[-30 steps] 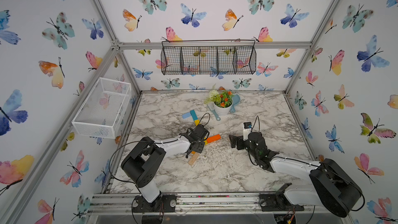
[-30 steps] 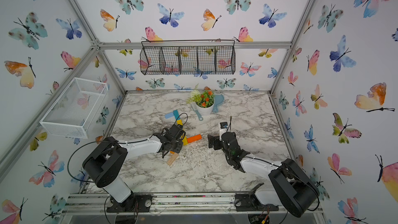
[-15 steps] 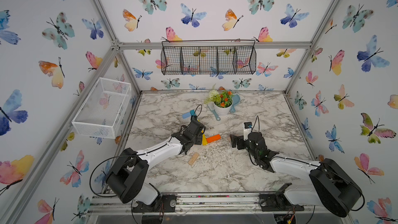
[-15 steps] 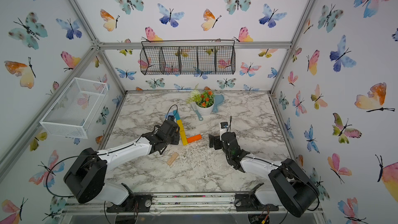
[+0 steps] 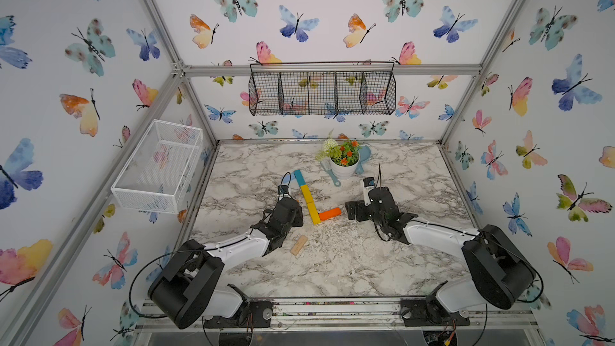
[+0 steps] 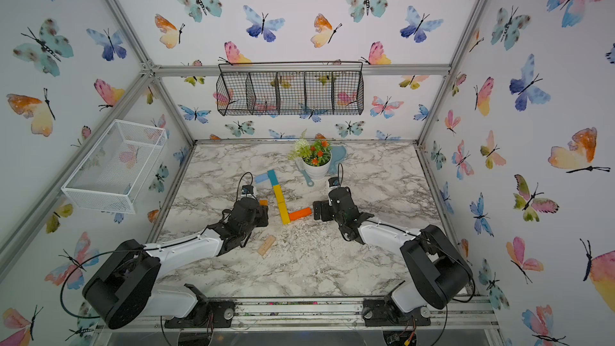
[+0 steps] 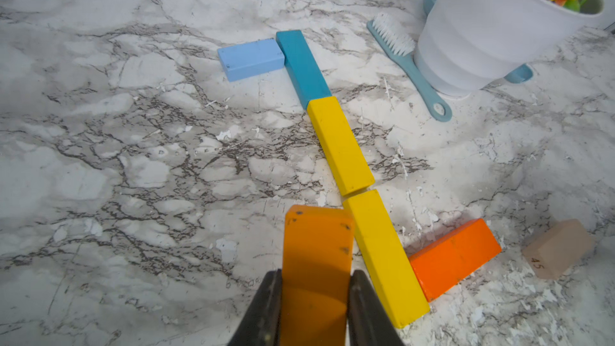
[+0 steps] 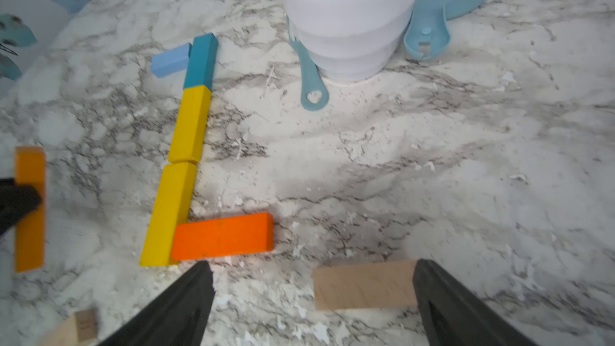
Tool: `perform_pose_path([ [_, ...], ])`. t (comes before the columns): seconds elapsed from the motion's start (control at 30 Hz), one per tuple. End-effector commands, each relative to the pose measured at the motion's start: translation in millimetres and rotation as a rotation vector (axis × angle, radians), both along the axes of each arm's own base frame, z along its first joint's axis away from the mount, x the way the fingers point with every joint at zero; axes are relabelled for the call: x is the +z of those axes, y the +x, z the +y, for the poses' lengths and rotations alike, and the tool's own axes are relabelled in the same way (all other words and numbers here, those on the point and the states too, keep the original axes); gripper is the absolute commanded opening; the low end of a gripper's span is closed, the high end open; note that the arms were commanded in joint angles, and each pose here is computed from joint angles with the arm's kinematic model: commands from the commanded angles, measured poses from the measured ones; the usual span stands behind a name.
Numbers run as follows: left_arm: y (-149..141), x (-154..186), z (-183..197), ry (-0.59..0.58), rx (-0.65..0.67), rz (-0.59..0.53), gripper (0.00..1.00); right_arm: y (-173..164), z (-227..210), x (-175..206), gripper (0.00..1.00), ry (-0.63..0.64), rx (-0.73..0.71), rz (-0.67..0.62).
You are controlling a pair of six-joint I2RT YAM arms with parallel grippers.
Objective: Assemble a giraffe with building blocks
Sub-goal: Adjust the building block at the center of the board.
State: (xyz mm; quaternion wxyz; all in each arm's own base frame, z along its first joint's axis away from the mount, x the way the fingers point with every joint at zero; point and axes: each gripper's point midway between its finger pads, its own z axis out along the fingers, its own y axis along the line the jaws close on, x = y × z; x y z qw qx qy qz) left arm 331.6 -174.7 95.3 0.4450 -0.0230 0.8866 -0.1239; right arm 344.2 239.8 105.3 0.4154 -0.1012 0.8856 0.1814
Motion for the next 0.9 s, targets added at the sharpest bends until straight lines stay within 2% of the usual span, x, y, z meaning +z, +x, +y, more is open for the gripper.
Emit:
perform_pose_path([
  [0.0,13,33,-13,-0.079,-0.026,-0.096,0.22,-10,11,-17,0.99,0.066,-0.018,0.166],
  [0.2,14,28,-26,-0.097,-0.068,-0.050,0.21,-1,39,-33,0.99,0.123,-0.019,0.323],
  [0.53,11,35,-27,-0.106,-0.091,-0.067,0.21,-7,43,-66,0.99,0.111,-0.025,0.417],
  [0.87,10,31,-31,-0.110,-0.109,-0.052,0.21,-33,18,-82,1.00,0.108,-0.080,0.442],
])
